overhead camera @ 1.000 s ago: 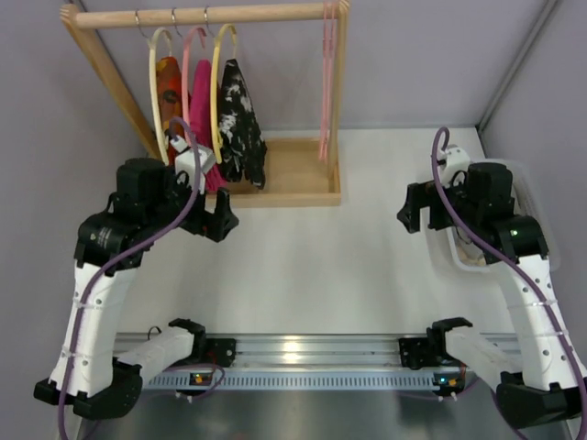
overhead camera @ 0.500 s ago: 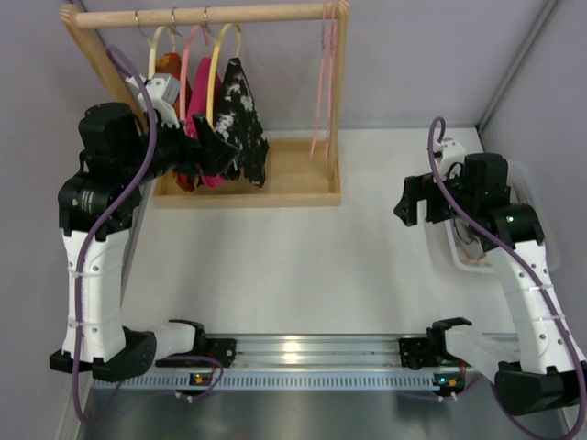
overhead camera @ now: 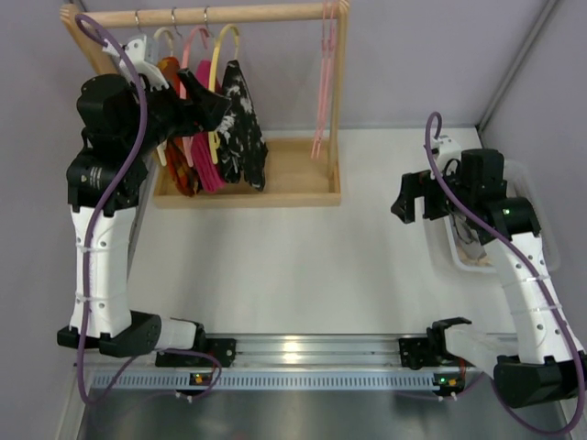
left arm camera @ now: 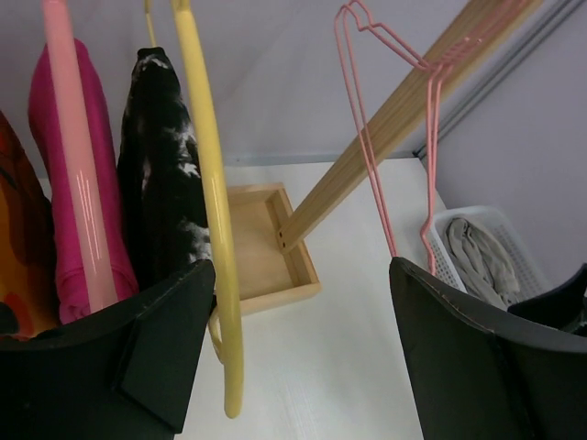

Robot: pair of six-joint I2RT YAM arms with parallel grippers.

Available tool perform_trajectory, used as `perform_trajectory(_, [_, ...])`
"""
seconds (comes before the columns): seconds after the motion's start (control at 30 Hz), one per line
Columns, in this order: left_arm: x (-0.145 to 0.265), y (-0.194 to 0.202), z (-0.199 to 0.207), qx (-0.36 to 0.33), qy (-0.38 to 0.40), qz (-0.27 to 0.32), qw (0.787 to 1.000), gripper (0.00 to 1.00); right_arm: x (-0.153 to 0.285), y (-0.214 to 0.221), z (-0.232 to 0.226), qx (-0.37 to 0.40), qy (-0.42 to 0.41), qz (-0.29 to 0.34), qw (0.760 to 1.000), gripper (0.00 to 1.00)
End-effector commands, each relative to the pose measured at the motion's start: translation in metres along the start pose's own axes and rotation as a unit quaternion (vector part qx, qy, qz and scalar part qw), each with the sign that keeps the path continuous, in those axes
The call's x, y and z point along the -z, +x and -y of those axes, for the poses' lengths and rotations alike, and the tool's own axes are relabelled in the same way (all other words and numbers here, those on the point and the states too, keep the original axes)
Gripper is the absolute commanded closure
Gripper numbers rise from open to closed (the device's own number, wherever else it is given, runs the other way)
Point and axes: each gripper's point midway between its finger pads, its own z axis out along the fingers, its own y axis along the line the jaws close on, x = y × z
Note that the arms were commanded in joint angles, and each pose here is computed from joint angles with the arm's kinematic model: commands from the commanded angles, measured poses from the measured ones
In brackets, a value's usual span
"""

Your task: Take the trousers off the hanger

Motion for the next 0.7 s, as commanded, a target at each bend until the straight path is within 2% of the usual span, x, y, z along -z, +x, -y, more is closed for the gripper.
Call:
perform_trajectory(0.0, [-0.014,-0.018,-0.013,-0.001,-0.030,0.038,0.999,0.18,0.008,-0.024,0.001,0.004,0.004,0.040,0.999,0.01])
perform_trajectory(0.17, [-0.035,-0.009,-0.015,0.004,-0.011,0.026,1.000,0.19,0.007,-0.025,0.001,0.005,0.004,0.042,0.999,0.01])
perform_trajectory(0.33, [-0.048,-0.001,-0.006,0.025,0.026,0.018,0.999,0.26,0.007,-0.025,0.003,0.004,0.010,0.041,0.999,0.00])
perform_trajectory(0.43, [-0.044,-0.010,0.009,0.035,0.064,0.043,0.996,0.30,0.008,-0.025,0.003,0.004,0.010,0.043,0.999,0.01])
perform_trajectory(0.67, [-0.052,-0.003,0.025,0.087,0.115,0.025,0.989,0.39,0.007,-0.024,0.003,-0.011,0.011,0.043,0.999,0.01])
